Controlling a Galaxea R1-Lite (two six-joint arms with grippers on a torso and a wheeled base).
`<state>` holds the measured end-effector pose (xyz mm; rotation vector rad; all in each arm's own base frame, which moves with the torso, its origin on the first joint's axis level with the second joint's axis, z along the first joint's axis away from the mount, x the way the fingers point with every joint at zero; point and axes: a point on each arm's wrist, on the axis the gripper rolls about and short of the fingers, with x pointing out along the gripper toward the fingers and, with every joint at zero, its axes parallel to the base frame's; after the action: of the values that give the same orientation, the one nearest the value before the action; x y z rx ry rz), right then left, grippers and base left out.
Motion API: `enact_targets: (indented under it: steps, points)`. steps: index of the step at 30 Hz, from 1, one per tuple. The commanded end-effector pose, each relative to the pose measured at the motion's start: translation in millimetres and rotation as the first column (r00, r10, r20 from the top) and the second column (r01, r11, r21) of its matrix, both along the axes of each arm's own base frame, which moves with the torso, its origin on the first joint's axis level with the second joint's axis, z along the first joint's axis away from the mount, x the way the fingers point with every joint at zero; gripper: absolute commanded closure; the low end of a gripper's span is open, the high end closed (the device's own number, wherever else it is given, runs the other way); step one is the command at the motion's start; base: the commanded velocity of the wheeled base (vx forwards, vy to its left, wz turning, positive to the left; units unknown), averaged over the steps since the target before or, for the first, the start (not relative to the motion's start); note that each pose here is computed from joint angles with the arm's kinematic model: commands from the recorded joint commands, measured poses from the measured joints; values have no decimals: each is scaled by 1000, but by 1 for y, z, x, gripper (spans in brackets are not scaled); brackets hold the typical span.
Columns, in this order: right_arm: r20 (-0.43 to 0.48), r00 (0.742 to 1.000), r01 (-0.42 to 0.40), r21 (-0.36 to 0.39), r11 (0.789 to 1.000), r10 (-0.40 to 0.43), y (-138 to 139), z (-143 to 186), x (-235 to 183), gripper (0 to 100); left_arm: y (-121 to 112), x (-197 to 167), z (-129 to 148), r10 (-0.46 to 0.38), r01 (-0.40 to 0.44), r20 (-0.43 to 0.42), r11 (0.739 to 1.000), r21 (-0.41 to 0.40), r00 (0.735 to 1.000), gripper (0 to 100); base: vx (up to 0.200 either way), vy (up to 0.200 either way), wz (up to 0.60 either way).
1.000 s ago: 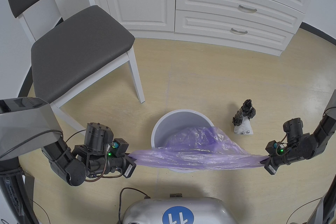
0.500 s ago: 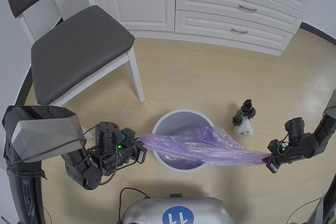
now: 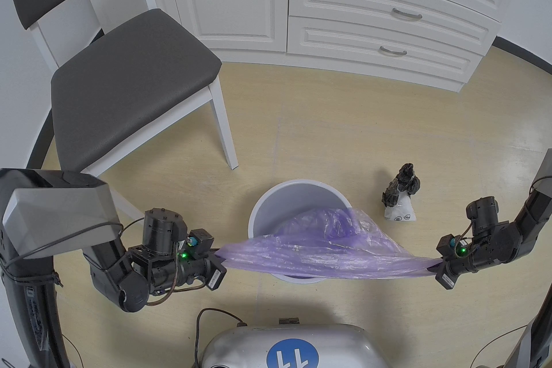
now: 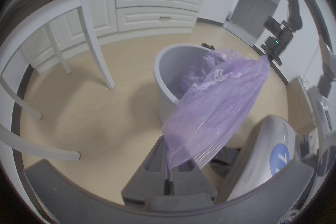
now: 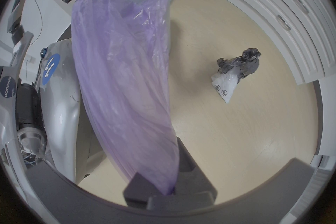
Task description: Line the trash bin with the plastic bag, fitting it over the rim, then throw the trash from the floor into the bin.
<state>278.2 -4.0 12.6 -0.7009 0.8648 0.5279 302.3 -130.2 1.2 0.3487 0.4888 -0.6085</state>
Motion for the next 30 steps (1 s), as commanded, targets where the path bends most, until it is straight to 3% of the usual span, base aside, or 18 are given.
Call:
enact_targets:
  steps: [1,4,14,21,24,30]
  points:
    - [-23,999,-26,-17,1000,25,3,-4,-6,100,20,-7,14,-5,5,-3,1000,22,1000,100,0,0,0]
    - [-48,997,-55,-21,998,54,9,-8,-11,100,25,-9,7,-54,56,-29,997,61,998,100,0,0,0]
    - [-92,992,-87,-20,996,85,20,-22,-9,100,17,-4,-19,-69,75,-73,994,79,995,100,0,0,0]
    - [-32,998,-59,-5,998,59,21,-28,3,100,8,7,-41,-49,48,0,996,70,999,100,0,0,0]
    - [30,999,9,46,999,-11,22,-29,10,100,5,14,-45,-27,23,68,998,61,997,100,0,0,0]
    - [86,996,21,68,997,-27,23,-34,12,100,6,13,-47,-26,22,65,998,63,998,100,0,0,0]
